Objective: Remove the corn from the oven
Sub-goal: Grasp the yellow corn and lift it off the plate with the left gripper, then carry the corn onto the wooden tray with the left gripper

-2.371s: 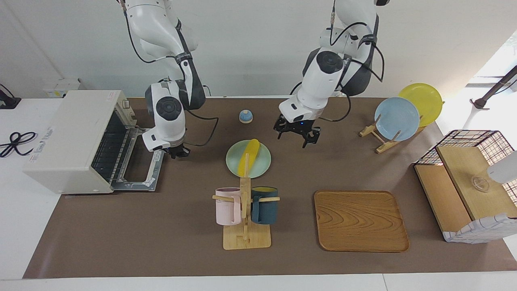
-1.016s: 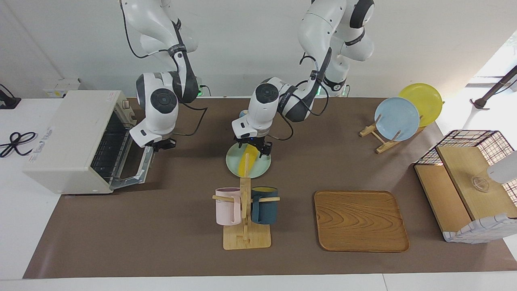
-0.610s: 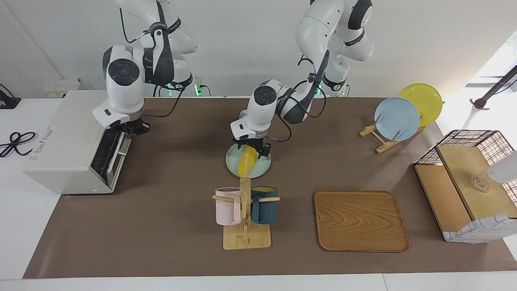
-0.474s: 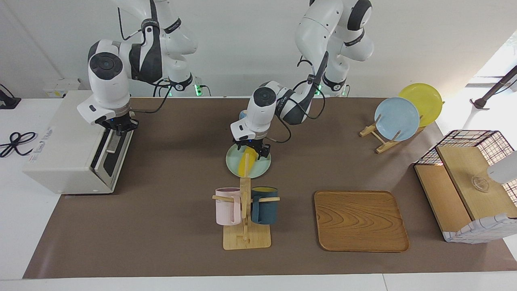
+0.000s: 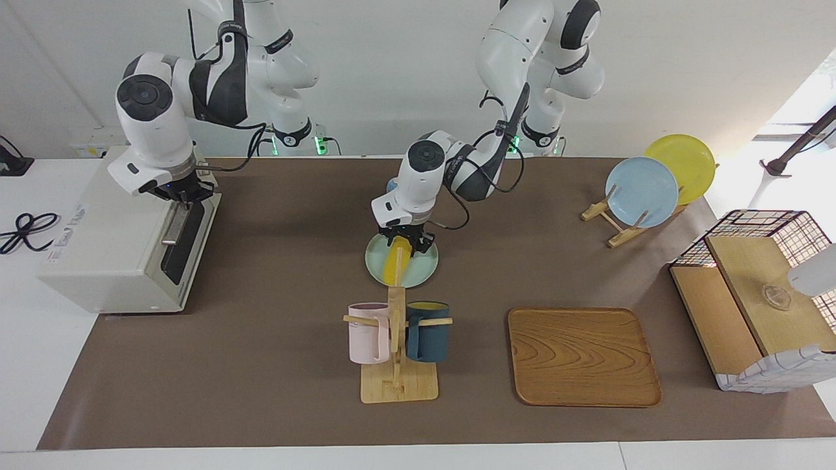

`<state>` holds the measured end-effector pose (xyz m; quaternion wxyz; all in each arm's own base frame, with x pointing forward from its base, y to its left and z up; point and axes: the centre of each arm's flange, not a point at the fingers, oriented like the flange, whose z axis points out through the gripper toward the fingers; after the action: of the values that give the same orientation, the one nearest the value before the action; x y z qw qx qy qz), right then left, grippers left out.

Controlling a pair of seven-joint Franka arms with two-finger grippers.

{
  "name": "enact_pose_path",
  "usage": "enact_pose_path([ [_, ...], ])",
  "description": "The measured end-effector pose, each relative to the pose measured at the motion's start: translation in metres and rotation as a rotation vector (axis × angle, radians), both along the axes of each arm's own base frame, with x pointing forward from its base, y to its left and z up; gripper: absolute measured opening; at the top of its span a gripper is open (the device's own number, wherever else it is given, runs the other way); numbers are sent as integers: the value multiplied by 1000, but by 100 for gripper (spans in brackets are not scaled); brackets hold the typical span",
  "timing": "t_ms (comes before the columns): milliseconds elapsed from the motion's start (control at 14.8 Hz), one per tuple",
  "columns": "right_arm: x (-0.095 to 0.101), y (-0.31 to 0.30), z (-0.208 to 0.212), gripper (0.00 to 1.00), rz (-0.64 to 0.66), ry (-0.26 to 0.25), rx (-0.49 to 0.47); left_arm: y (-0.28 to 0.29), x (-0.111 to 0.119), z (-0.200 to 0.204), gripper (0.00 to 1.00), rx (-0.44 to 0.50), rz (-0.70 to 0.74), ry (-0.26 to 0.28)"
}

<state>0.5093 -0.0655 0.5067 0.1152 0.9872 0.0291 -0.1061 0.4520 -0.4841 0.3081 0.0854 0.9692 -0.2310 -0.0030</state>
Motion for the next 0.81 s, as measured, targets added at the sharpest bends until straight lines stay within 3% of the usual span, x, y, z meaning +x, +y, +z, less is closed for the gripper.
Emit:
enact_pose_path([
  [271, 8, 37, 37, 15, 2, -74, 154, 6, 11, 12, 55, -3, 46, -7],
  [542, 10, 83, 41, 27, -8, -88, 173, 56, 45, 73, 55, 2, 126, 4],
  [813, 10, 99, 46, 62, -21, -92, 207, 152, 92, 125, 55, 47, 260, 2],
])
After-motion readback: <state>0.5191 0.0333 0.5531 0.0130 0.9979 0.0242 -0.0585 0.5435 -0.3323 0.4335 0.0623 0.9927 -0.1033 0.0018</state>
